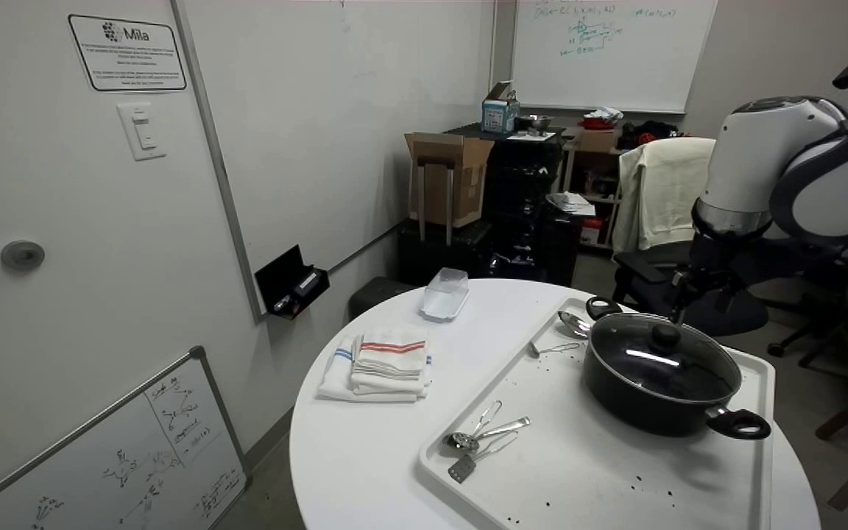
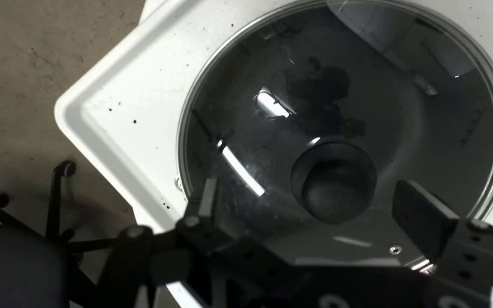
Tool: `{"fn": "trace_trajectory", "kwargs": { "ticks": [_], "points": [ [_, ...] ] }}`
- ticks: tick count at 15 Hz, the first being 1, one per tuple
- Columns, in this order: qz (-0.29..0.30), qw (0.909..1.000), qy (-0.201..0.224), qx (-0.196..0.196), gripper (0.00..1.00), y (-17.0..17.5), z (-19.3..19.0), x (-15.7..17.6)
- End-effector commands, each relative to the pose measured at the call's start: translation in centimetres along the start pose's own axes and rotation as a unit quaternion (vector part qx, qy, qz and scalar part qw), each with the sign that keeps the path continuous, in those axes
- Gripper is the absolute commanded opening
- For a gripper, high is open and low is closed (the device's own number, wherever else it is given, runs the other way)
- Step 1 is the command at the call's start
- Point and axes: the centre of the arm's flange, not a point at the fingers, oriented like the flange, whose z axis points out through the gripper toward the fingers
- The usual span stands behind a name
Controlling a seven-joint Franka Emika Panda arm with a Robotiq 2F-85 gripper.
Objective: Remove the lid from the pot and put it on the table
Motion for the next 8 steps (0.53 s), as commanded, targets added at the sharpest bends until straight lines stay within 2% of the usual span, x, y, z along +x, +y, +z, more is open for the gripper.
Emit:
{"fn": "trace_trajectory", "kwargs": {
  "ticks": [1,8],
  "points": [
    [0.013,0.9998,0.015,0.002,1.00,-1.5,1.9,1.4],
    [0.029,0.9995,0.012,0.007,1.00,-3.5,3.9,2.4]
  ]
}}
